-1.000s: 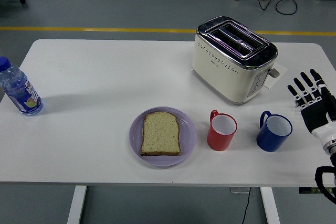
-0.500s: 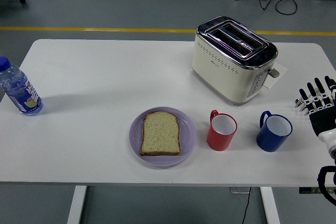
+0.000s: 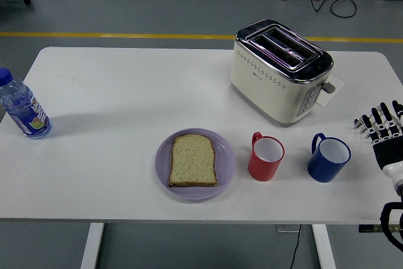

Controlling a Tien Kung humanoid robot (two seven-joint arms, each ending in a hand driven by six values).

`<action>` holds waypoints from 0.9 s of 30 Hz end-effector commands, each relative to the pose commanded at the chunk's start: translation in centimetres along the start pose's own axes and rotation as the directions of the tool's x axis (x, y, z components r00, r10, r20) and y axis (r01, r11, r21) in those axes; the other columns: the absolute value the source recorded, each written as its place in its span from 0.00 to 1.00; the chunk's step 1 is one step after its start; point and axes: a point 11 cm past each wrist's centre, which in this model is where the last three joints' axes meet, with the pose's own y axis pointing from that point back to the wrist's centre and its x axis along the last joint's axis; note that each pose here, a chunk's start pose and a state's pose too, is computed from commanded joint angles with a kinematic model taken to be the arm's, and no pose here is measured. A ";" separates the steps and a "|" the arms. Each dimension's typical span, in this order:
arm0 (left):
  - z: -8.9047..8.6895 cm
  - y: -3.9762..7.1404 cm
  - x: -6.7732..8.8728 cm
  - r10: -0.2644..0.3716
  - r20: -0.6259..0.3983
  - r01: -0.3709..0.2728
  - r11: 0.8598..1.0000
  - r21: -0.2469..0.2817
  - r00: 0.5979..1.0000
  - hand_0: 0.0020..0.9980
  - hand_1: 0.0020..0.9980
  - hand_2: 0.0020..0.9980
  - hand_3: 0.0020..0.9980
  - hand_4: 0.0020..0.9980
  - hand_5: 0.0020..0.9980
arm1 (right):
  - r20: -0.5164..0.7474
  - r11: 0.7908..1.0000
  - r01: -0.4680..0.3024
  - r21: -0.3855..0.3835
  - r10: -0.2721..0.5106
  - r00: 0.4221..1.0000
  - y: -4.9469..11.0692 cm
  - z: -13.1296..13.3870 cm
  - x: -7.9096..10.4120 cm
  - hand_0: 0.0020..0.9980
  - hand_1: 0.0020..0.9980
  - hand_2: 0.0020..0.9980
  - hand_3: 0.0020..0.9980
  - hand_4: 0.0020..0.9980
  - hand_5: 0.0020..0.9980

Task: Pick up the cup,pour liquid into bread,place the cup on the desk

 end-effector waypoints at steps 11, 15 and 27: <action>0.0 0.0 0.0 0.000 0.000 0.000 1.000 0.000 1.000 0.64 0.65 0.66 0.51 0.24 0.85 | 0.010 1.000 -0.004 0.003 0.004 1.000 0.0 -0.1 0.1 0.66 0.59 0.66 0.61 0.61 0.20; 0.0 0.0 0.0 0.000 -0.001 0.000 1.000 0.000 1.000 0.64 0.65 0.66 0.51 0.24 0.85 | 0.011 1.000 -0.008 0.000 0.008 1.000 0.0 0.0 0.1 0.66 0.59 0.66 0.61 0.61 0.20; -0.5 0.0 0.1 0.001 0.006 -0.001 1.000 0.008 1.000 0.63 0.65 0.66 0.51 0.24 0.85 | 0.009 1.000 -0.018 -0.003 0.018 1.000 0.1 0.1 0.5 0.66 0.57 0.64 0.61 0.61 0.20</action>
